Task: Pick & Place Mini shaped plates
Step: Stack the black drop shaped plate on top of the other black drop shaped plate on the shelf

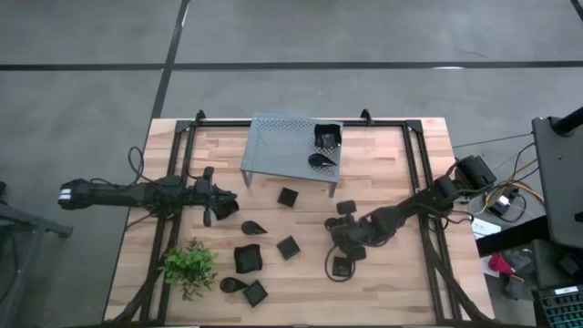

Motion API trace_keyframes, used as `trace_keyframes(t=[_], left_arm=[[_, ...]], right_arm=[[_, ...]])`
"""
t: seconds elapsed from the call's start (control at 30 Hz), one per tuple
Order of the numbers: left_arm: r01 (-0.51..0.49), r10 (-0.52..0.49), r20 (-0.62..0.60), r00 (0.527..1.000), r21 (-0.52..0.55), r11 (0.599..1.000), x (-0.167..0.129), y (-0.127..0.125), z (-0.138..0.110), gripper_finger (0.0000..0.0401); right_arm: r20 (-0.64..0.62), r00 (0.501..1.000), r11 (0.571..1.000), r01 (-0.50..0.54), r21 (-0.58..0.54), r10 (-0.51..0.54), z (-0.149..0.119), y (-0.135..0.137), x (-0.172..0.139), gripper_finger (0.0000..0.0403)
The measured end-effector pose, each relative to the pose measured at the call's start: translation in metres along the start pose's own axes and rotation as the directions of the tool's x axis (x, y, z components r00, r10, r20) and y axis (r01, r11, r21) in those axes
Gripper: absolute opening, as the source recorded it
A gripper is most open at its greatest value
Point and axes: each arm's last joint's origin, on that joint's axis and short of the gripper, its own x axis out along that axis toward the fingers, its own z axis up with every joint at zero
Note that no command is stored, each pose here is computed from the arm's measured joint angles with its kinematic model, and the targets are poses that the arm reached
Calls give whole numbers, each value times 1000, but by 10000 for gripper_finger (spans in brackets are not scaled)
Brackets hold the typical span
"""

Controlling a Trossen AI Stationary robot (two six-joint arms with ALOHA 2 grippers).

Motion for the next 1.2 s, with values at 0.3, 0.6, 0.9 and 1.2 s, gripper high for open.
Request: trace_keyframes(t=[0.3,0.6,0.9,1.2], left_arm=[[0,0,0,1000,0,1000,0,0,0,0],[0,0,0,1000,0,1000,0,0,0,0],[0,0,0,1000,0,1000,0,0,0,0],[0,0,0,1000,0,1000,0,0,0,0]], right_arm=[[9,1000,1000,-1,6,1,-4,1,3,105],[10,1000,1000,-2,12,2,-5,1,4,95],[3,1000,1000,-2,14,2,-7,0,5,49],[7,1000,1000,-1,18,1,-6,0,4,9]])
